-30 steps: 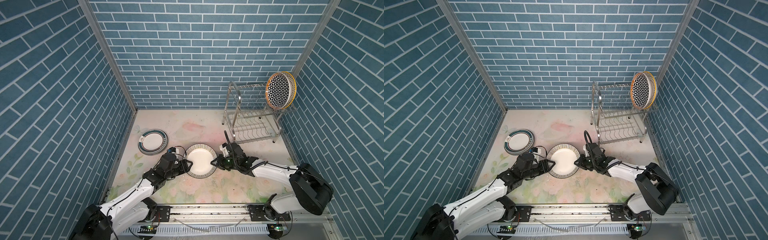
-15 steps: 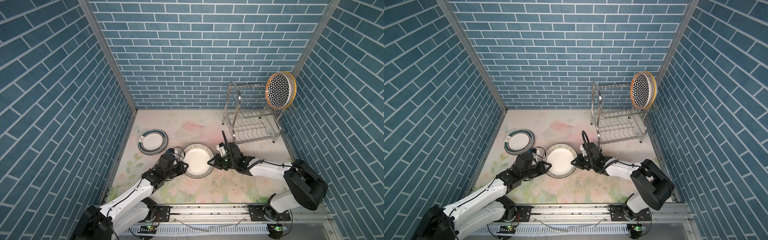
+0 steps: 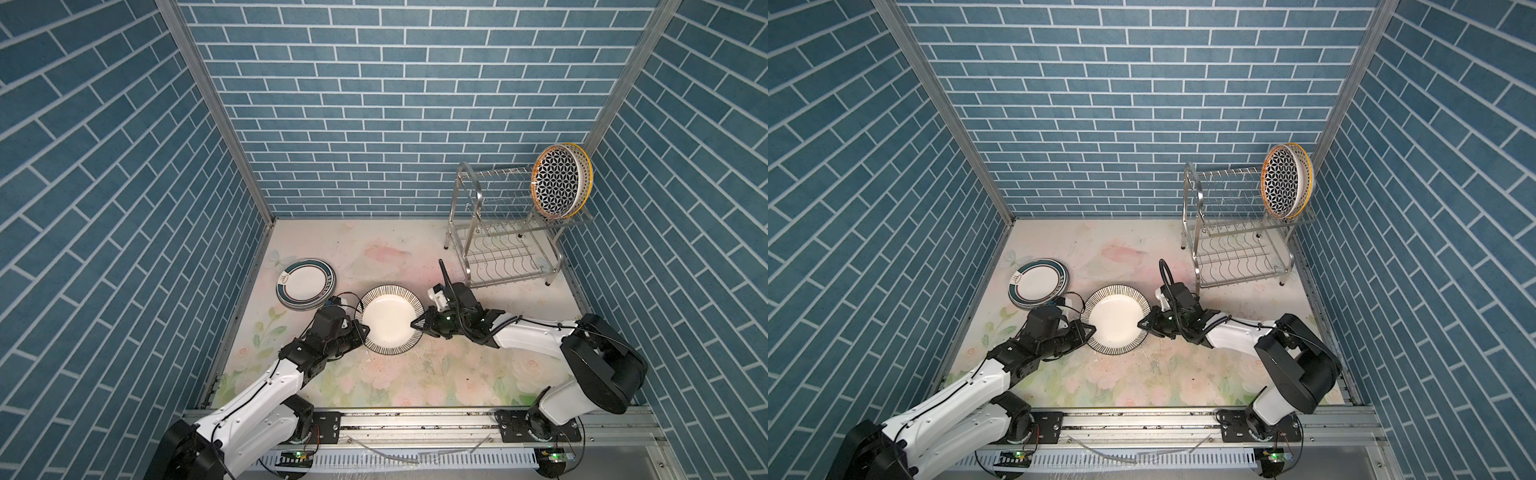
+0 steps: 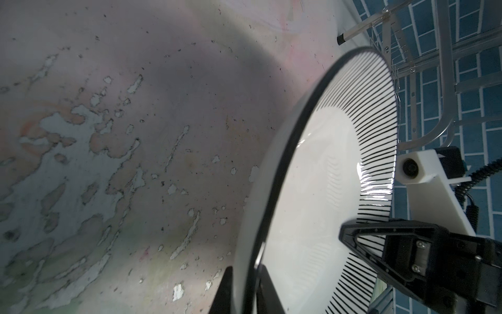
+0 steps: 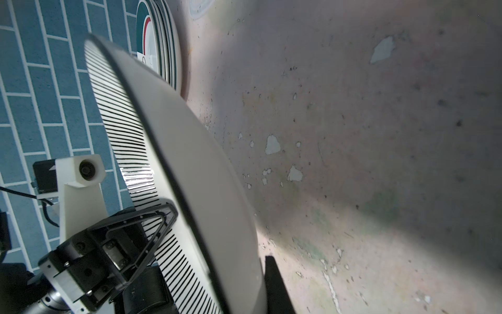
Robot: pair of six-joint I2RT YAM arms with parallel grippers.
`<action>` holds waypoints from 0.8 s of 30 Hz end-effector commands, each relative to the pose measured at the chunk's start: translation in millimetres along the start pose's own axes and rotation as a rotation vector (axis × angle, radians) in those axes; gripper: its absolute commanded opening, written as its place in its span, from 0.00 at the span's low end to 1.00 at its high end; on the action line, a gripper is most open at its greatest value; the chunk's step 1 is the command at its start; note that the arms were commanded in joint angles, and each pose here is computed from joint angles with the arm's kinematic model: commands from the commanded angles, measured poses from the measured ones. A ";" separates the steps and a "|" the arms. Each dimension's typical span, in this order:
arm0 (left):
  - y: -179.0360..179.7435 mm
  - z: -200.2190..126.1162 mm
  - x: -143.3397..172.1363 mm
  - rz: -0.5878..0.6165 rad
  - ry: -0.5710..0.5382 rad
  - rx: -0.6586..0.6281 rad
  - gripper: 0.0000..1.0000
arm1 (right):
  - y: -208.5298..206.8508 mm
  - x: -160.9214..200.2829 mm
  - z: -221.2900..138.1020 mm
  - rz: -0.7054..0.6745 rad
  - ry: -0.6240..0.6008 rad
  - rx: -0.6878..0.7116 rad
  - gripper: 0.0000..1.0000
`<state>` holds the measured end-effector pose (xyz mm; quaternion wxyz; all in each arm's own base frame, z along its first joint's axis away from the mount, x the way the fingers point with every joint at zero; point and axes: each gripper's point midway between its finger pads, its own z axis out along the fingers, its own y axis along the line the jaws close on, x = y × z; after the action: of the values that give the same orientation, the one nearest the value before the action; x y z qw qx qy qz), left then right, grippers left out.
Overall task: Unload the plates from the dish rack
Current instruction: Place a plate at the middle-left of the table.
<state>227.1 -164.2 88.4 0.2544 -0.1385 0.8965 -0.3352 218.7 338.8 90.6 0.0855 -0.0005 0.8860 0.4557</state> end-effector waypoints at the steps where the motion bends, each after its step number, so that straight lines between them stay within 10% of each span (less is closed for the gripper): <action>1: 8.4 -2.0 13.6 0.064 0.054 -0.010 0.00 | 79.3 -13.9 -6.7 -0.135 -0.020 -0.219 0.19; 13: 29.7 -27.8 -2.7 -0.052 -0.009 -0.001 0.00 | 80.8 -20.7 -7.5 -0.152 -0.030 -0.177 0.47; 24: 48.1 -39.4 -9.9 -0.142 -0.036 -0.014 0.00 | 47.6 -32.4 -21.0 -0.132 -0.083 -0.042 0.53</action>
<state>198.3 -97.7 60.0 0.2132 -0.2307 0.8991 -0.3050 233.8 351.9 126.1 0.1150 -0.0301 0.8726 0.4737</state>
